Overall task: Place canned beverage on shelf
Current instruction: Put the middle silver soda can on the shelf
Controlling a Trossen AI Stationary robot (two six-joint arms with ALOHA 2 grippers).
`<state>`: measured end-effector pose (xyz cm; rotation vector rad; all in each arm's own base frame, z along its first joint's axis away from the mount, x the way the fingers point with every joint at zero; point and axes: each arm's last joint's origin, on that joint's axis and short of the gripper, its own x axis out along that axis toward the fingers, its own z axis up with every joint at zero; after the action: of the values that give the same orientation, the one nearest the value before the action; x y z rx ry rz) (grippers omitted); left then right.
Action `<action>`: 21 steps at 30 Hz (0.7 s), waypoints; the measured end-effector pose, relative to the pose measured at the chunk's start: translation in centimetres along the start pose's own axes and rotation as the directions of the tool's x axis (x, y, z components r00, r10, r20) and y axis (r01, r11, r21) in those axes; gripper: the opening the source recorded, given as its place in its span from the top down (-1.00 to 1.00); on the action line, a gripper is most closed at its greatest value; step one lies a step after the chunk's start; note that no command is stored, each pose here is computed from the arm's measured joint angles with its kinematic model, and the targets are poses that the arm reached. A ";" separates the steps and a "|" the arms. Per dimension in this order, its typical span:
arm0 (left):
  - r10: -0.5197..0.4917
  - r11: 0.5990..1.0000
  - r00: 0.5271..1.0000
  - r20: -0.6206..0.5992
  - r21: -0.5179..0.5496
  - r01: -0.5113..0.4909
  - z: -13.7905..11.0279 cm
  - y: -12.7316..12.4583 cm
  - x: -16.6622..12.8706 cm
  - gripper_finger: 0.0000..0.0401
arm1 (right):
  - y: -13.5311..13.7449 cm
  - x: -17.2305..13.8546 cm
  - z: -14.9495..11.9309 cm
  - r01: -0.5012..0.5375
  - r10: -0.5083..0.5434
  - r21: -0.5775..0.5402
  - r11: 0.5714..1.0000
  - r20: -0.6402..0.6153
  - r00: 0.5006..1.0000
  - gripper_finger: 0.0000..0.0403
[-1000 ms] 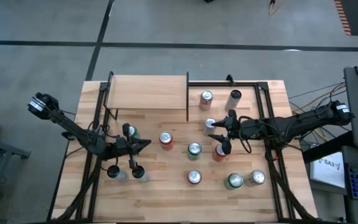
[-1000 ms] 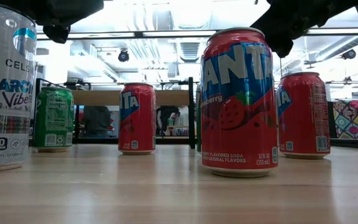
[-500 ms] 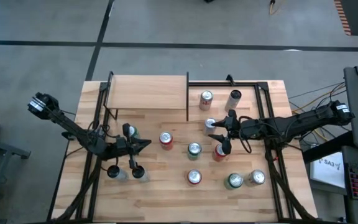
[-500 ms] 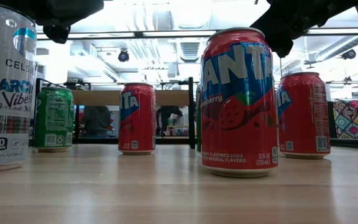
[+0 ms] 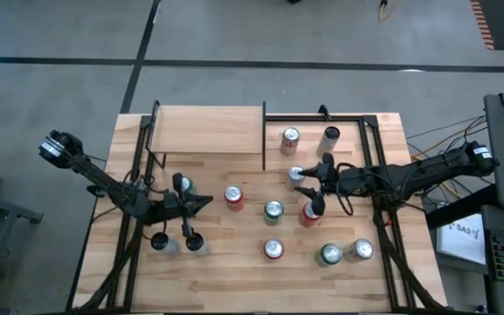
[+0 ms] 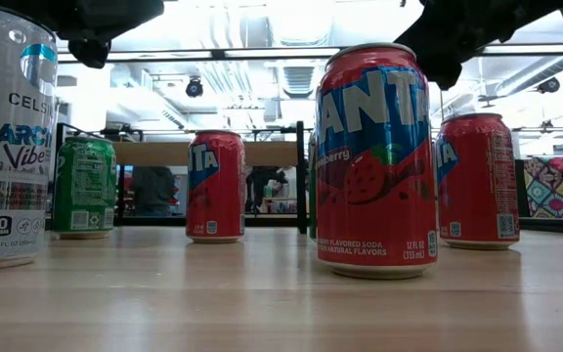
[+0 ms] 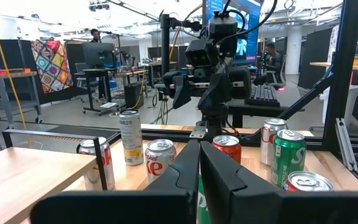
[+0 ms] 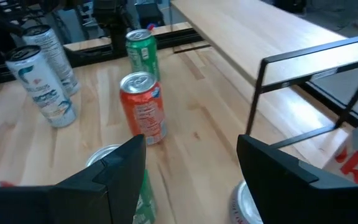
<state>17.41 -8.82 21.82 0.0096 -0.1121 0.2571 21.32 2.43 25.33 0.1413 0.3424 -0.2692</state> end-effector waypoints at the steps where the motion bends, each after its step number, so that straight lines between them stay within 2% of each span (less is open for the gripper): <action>1: 0.004 1.000 1.000 0.002 -0.002 -0.004 0.0 0.1 0.1 1.00 | 0.0 0.0 0.0 0.002 -0.002 0.000 1.000 0.001 1.000 -0.19; 8: 0.059 0.998 0.998 0.022 0.012 -0.059 0.7 0.6 1.0 1.00 | 0.0 0.0 0.2 0.001 -0.001 -0.035 0.999 0.016 1.000 -0.19; 11: 0.088 0.994 0.996 0.035 0.058 -0.090 1.2 0.9 1.5 1.00 | 0.0 0.1 0.3 0.003 -0.001 -0.123 0.992 0.017 1.000 -0.19; 15: 0.129 0.983 0.991 0.047 0.125 -0.134 1.8 1.4 2.3 1.00 | -0.2 0.3 0.7 0.022 -0.023 -0.180 0.983 -0.001 1.000 -0.19; 21: 0.171 0.970 0.984 0.048 0.169 -0.177 2.1 2.0 2.9 1.00 | -0.6 1.2 1.5 0.069 -0.094 -0.181 0.981 -0.132 0.987 -0.19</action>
<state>19.46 -6.16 24.25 0.1774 -0.1234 0.4417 22.74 1.32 26.23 -0.0289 0.5105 -0.3097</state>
